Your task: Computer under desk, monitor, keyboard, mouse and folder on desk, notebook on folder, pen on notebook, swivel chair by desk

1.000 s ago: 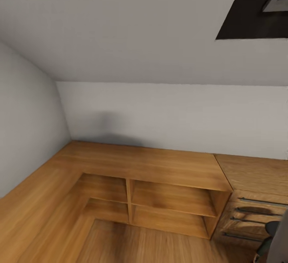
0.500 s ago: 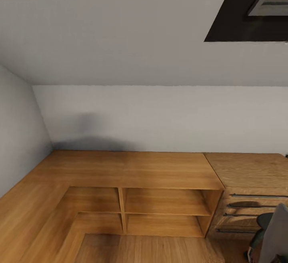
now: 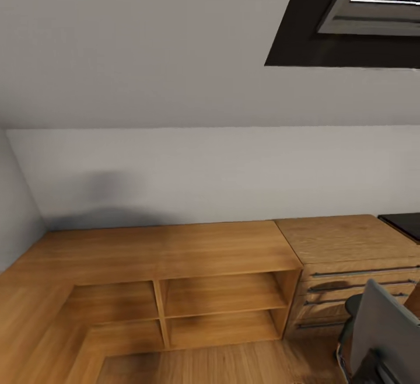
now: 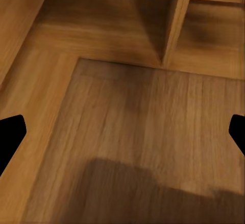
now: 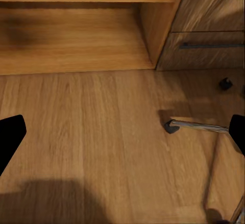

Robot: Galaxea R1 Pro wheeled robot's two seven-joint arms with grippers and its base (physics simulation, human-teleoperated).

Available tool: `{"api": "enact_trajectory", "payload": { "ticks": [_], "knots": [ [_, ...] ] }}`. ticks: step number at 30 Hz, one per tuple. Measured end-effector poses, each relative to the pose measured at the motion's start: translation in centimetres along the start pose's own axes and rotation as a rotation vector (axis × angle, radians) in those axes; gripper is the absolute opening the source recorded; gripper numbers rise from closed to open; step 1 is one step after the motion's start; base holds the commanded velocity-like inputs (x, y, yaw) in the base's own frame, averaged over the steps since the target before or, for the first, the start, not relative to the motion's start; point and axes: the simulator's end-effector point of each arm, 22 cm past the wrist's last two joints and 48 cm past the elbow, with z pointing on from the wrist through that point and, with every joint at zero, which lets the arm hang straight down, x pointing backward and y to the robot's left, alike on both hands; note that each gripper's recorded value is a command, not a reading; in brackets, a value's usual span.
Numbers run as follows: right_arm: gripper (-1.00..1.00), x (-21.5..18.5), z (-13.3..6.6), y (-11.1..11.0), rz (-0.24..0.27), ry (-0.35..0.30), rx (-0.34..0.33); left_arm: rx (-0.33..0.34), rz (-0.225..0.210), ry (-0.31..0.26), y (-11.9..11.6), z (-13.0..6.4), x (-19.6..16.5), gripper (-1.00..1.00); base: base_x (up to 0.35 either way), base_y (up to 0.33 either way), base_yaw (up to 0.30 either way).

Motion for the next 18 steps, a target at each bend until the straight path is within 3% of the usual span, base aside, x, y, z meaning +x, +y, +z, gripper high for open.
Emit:
{"api": "enact_trajectory", "payload": {
  "ticks": [18],
  "knots": [
    [1.00,-0.48,0.20,-0.16,0.004,-0.009,0.007,-0.002,-0.004,-0.010,0.09,0.18,-0.55,1.00,0.000,0.000,-0.202]
  ]
}}
